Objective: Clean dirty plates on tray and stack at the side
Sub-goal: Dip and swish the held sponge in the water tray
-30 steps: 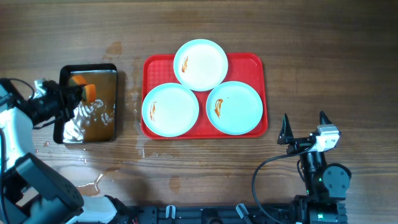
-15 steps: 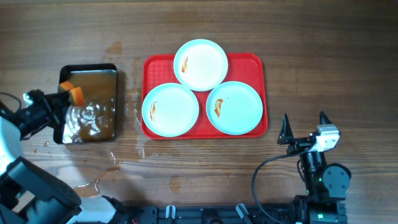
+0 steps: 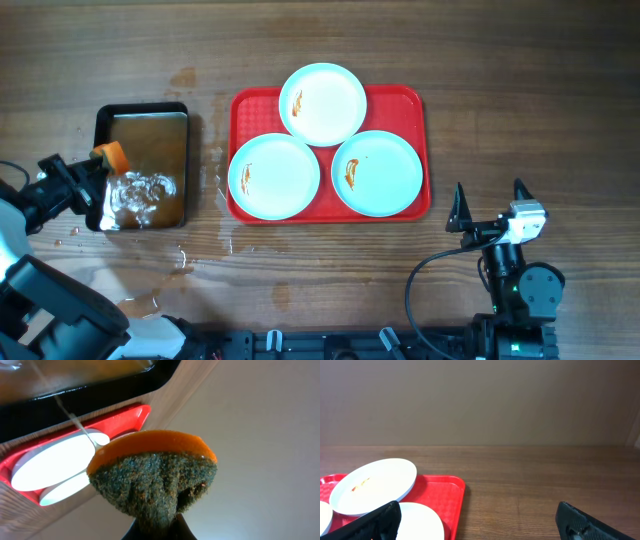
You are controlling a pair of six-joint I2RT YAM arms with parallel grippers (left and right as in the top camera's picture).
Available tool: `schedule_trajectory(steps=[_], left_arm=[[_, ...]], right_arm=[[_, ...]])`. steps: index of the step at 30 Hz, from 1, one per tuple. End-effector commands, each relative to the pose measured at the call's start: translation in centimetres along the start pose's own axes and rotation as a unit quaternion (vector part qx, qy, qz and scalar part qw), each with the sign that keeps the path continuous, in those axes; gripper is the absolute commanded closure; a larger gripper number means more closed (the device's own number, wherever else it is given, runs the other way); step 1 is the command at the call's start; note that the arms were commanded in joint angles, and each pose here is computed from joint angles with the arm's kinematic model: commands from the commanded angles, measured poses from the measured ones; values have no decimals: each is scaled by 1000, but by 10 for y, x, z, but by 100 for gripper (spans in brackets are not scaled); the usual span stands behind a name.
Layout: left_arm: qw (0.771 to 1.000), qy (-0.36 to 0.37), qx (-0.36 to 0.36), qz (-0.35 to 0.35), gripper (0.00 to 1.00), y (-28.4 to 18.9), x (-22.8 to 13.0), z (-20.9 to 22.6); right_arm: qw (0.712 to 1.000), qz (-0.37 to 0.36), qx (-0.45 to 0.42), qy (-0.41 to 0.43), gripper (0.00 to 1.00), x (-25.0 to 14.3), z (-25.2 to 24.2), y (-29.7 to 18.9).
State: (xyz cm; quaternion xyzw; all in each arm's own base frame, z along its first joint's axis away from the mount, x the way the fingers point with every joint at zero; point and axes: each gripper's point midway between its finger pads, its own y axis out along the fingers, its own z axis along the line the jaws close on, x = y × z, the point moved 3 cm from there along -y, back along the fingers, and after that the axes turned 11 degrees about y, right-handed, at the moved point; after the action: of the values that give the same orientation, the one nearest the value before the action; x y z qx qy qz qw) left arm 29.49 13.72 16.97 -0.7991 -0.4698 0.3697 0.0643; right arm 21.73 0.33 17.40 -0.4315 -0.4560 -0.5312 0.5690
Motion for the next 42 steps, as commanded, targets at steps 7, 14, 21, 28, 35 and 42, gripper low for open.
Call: schedule_trajectory(steps=[7, 14, 21, 28, 35, 42], left_arm=[[995, -78, 28, -57, 96, -2, 19, 8], [991, -75, 57, -92, 96, -4, 27, 17], [985, -49, 115, -117, 96, 13, 26, 25], [994, -78, 54, -53, 96, 28, 8, 1], [985, -97, 104, -94, 96, 25, 14, 20], [990, -84, 100, -50, 96, 50, 8, 19]], right_arm=[[1000, -1, 6, -7, 0, 0, 1, 0], [1000, -1, 6, -7, 0, 0, 1, 0], [1000, -1, 6, -7, 0, 0, 1, 0], [1000, -1, 6, -7, 0, 0, 1, 0], [1000, -1, 6, -7, 0, 0, 1, 0], [1000, -1, 6, -7, 0, 0, 1, 0]])
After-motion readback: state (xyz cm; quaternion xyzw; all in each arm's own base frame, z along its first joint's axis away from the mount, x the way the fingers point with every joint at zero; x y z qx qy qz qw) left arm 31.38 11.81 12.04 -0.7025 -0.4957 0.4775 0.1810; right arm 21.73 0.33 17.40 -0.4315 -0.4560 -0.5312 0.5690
